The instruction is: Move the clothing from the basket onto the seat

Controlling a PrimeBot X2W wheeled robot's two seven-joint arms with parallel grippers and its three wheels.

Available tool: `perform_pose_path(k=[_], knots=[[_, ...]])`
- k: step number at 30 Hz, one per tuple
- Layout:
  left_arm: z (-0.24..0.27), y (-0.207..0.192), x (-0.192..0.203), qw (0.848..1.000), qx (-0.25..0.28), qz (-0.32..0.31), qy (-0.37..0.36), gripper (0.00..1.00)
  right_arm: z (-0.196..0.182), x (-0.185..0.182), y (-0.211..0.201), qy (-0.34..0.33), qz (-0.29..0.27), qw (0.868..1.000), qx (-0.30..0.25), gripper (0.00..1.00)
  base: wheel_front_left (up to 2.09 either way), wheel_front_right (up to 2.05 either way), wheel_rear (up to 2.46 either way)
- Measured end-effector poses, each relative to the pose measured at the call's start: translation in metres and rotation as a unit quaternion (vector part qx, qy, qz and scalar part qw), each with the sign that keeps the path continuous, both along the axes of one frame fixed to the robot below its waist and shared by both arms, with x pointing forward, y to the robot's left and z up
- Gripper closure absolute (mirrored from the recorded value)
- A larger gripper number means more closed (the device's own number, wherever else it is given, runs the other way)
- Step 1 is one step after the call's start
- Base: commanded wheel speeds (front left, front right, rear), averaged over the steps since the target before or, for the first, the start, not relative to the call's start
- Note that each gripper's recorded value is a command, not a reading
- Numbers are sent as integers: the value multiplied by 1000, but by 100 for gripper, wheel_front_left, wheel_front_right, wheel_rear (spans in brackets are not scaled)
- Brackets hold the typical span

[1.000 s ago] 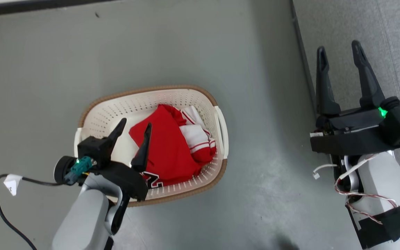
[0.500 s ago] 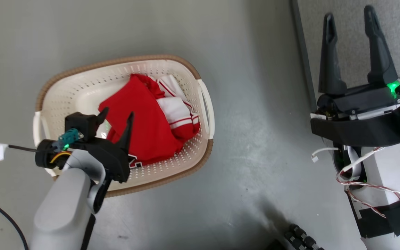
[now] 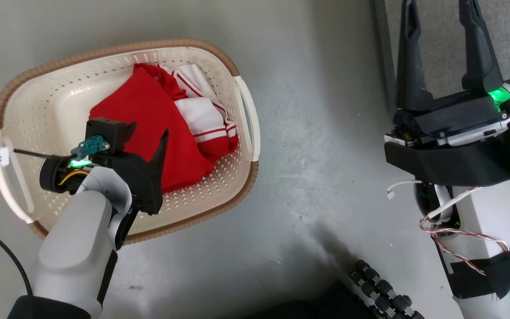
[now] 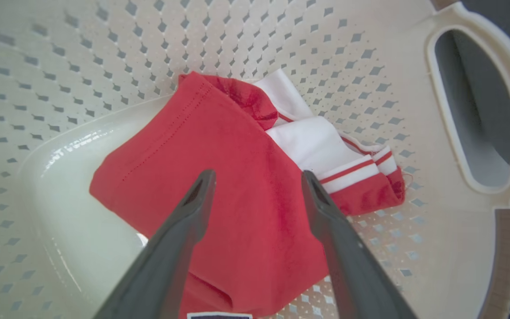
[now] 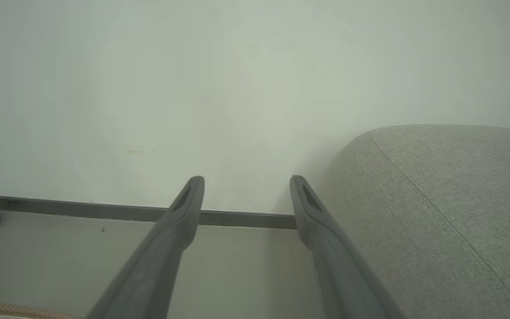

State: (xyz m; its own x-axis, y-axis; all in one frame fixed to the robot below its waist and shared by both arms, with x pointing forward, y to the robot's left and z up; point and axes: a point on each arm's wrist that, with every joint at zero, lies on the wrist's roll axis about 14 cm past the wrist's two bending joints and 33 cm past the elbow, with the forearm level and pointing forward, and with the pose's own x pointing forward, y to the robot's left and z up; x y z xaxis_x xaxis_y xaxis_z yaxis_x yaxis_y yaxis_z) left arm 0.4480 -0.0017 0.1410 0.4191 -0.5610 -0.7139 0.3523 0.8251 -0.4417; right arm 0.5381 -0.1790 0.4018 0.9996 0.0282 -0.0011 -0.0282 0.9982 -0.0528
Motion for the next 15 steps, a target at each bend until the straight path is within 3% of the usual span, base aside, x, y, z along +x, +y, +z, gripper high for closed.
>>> perform_pose_path(k=[15], knots=[[-48,-5,-12,996,23,-24,80,0,-22,7,2,11,6,1000,-8,0,0,0,0]])
